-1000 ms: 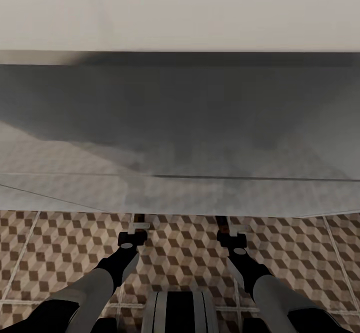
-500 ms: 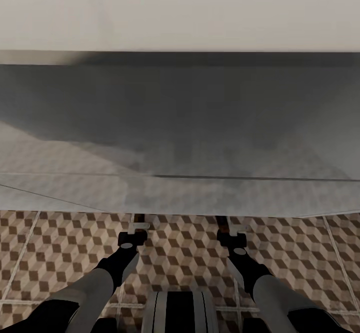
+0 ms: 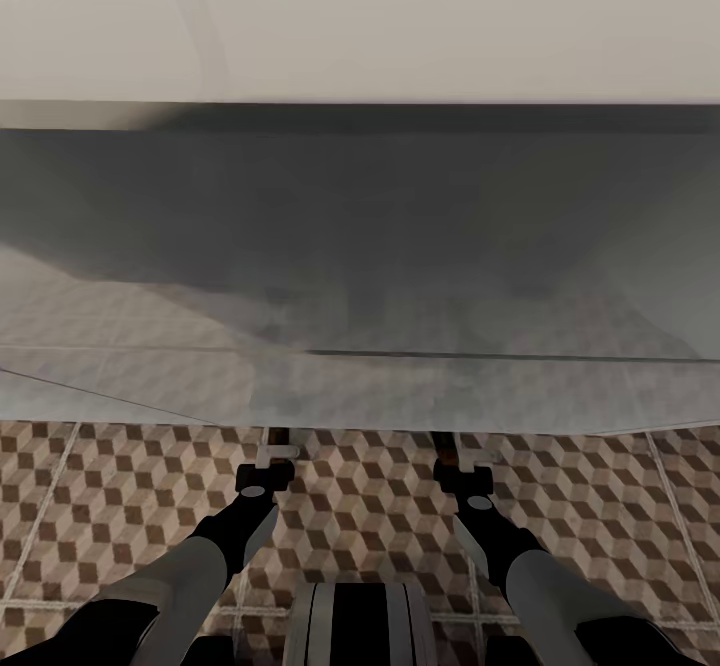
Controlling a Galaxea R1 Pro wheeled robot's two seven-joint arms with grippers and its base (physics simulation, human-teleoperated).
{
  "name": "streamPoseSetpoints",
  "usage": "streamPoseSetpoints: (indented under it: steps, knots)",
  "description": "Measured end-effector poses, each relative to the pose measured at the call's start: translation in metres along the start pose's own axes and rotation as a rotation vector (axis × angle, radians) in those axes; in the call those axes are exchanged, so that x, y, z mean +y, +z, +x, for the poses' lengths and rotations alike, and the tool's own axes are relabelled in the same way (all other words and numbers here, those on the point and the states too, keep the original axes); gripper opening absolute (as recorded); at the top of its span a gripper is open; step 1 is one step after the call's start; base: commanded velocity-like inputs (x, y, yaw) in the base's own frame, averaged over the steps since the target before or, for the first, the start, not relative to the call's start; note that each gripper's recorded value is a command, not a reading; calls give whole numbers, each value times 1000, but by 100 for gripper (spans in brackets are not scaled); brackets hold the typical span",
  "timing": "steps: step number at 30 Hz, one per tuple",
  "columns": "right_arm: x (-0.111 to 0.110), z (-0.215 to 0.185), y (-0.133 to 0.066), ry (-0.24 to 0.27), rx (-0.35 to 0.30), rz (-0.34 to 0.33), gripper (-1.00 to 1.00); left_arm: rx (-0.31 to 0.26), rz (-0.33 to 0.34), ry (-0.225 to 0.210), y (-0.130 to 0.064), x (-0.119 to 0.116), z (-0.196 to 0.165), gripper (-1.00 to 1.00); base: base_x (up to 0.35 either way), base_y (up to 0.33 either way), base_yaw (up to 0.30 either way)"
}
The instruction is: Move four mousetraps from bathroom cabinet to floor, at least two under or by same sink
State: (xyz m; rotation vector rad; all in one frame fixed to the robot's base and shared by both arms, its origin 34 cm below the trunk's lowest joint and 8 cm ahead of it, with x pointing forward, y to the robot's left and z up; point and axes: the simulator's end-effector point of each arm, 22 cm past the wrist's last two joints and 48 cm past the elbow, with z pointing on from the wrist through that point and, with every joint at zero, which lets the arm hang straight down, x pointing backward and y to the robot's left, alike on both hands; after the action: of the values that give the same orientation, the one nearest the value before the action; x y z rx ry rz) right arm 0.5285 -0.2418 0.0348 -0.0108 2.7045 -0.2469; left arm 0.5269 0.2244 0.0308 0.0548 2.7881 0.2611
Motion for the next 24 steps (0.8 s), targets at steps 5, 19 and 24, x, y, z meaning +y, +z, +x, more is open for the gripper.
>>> streamPoseSetpoints:
  steps: [5,19,24]
  knots:
    - [0,0,0,0,0,0,-100,0,0,0,0,-1,0,-100,0,0,0]
    - [0,0,0,-1,1,-1,-100,-1,0,0,0,0,0,-100,72,0,0]
    - [0,0,0,-1,1,-1,-100,-1,-1,0,0,0,0,-100,100,0,0]
